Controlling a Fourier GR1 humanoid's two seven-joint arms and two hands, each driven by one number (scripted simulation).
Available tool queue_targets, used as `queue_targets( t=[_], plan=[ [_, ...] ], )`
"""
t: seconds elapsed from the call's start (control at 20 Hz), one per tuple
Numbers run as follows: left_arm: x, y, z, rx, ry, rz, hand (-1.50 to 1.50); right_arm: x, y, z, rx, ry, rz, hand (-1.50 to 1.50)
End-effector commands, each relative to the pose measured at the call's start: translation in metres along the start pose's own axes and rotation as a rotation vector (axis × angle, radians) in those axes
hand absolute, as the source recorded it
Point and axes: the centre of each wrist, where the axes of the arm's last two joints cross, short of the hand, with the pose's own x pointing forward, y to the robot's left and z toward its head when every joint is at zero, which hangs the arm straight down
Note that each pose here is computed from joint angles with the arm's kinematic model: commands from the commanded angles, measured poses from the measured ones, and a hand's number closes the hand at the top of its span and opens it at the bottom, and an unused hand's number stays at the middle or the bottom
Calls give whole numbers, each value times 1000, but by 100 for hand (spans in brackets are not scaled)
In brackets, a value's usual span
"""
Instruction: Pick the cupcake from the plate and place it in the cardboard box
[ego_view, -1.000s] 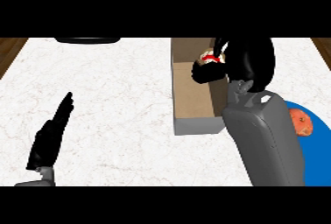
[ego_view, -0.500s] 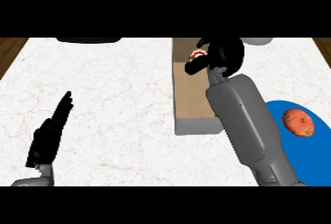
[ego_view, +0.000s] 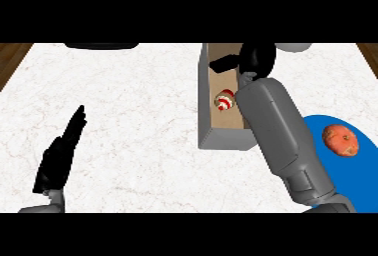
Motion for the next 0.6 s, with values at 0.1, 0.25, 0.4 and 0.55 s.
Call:
queue_targets(
  t=[0.1, 0.25, 0.4, 0.55],
  plan=[
    [-5, -10, 10, 13, 1, -1, 0, -17, -20, -9, -209, 0, -262, -150],
    [-11, 5, 9, 19, 3, -9, 0, -20, -34, -10, -260, -2, -392, -150],
    [1, 8, -3, 38, 16, -8, 0, -22, -54, 0, -304, -25, -490, -150],
    [-21, 21, 16, 53, 32, -16, 0, -49, -87, -2, -382, 21, -530, -150]
  ],
)
